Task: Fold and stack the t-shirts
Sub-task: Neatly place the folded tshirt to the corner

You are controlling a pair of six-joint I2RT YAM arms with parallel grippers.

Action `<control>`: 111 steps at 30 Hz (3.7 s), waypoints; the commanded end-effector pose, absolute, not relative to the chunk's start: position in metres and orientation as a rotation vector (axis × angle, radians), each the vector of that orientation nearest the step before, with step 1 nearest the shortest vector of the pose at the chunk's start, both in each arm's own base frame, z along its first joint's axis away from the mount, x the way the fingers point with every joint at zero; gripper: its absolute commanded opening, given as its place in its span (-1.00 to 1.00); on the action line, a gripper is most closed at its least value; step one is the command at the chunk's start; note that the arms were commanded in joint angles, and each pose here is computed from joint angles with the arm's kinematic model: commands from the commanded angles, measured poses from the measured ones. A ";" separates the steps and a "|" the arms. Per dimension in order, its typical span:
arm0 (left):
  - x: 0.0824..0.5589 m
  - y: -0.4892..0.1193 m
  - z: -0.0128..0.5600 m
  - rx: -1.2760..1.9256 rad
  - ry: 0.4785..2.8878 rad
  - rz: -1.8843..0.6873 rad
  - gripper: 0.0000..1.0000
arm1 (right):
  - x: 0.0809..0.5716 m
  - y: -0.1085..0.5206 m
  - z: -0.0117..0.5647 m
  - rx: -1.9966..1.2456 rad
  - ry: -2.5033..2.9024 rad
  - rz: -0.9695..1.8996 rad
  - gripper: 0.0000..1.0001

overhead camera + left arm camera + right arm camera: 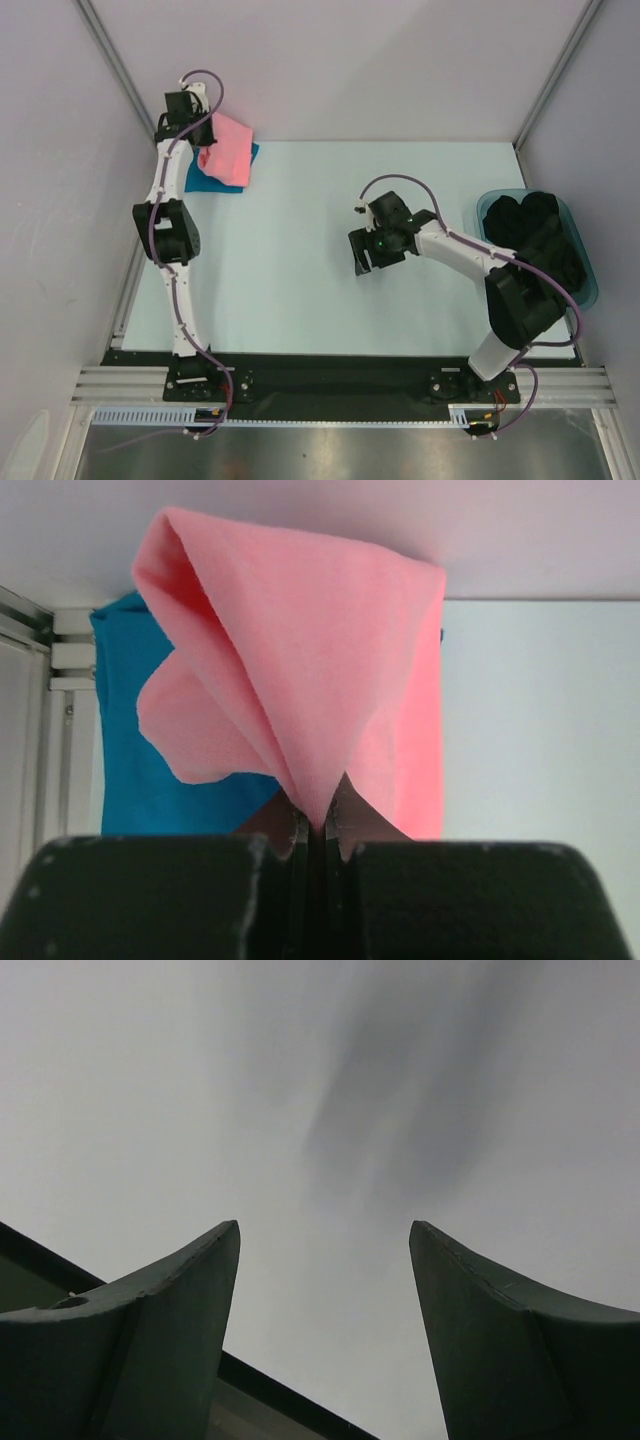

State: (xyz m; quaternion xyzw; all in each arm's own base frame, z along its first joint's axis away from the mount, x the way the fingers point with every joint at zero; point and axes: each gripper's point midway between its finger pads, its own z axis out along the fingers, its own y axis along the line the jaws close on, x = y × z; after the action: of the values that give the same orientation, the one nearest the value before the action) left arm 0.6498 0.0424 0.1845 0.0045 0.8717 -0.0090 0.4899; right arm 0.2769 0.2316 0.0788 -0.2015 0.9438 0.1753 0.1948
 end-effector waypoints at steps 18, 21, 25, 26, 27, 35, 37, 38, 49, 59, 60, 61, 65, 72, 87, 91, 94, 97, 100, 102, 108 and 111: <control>0.685 0.148 0.132 -0.083 2.001 -0.061 -0.37 | 0.323 0.286 0.056 -0.622 2.755 0.583 0.46; 0.691 0.161 0.137 -0.098 1.964 -0.039 -0.22 | 0.327 0.294 0.050 -0.630 2.766 0.608 0.46; 0.692 0.188 0.136 -0.174 1.942 0.055 0.04 | 0.330 0.297 0.046 -0.638 2.781 0.599 0.46; 0.690 0.196 0.137 -0.199 1.942 0.087 -0.03 | 0.332 0.298 0.047 -0.637 2.778 0.603 0.45; 0.688 0.202 0.138 -0.219 1.941 0.112 -0.11 | 0.331 0.299 0.047 -0.630 2.780 0.610 0.45; 0.662 0.205 0.185 -0.395 1.897 0.174 0.11 | 0.322 0.298 0.061 -0.616 2.737 0.602 0.45; 0.657 0.190 0.199 -0.379 1.895 0.155 0.11 | 0.318 0.297 0.062 -0.607 2.726 0.608 0.45; 0.653 0.185 0.197 -0.379 1.914 0.155 0.11 | 0.317 0.298 0.063 -0.598 2.719 0.613 0.45; 0.613 0.121 0.178 -0.395 2.025 -0.077 -0.46 | 0.295 0.291 0.084 -0.601 2.663 0.615 0.46; 0.603 0.140 0.100 -0.636 2.180 -0.166 -0.78 | 0.304 0.286 0.086 -0.590 2.664 0.617 0.46; 0.600 0.146 0.080 -0.667 2.217 -0.161 -0.80 | 0.304 0.286 0.085 -0.590 2.668 0.616 0.46; 0.600 0.151 0.071 -0.685 2.229 -0.159 -0.81 | 0.307 0.285 0.085 -0.590 2.665 0.614 0.46; 0.598 0.169 0.046 -0.810 2.269 -0.203 -0.91 | 0.308 0.283 0.082 -0.592 2.683 0.609 0.46; 0.592 0.181 0.049 -0.876 2.272 -0.149 -0.90 | 0.315 0.283 0.091 -0.597 2.658 0.606 0.46; 0.538 0.051 0.186 -0.569 2.191 -0.312 -0.46 | 0.274 0.253 0.115 -0.458 2.540 0.689 0.47; 0.472 -0.039 0.182 -0.413 2.274 -0.448 -0.38 | 0.259 0.232 0.113 -0.273 2.492 0.745 0.50; 0.406 -0.105 0.181 -0.289 2.260 -0.614 -0.28 | 0.254 0.213 0.119 -0.114 2.419 0.783 0.55; 0.343 -0.151 0.179 -0.199 2.224 -0.834 -0.20 | 0.250 0.198 0.136 0.008 2.306 0.822 0.60; 0.290 -0.170 0.176 -0.142 2.185 -0.931 -0.12 | 0.241 0.186 0.153 0.089 2.179 0.866 0.67; 0.257 -0.174 0.175 -0.113 2.124 -1.005 -0.07 | 0.234 0.179 0.160 0.128 2.119 0.883 0.74; 0.193 -0.170 0.170 -0.143 1.955 -1.182 0.10 | 0.191 0.158 0.118 0.367 2.083 1.000 0.99; 0.175 -0.165 0.159 -0.177 1.935 -1.216 0.18 | 0.175 0.159 0.092 0.497 2.074 1.112 1.00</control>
State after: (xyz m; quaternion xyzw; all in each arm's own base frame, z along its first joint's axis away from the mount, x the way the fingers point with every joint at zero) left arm 0.1883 -0.1611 0.1549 -0.0561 0.7883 -0.4456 0.4206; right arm 0.1840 0.1581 0.1065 0.1238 0.8176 0.3979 0.3974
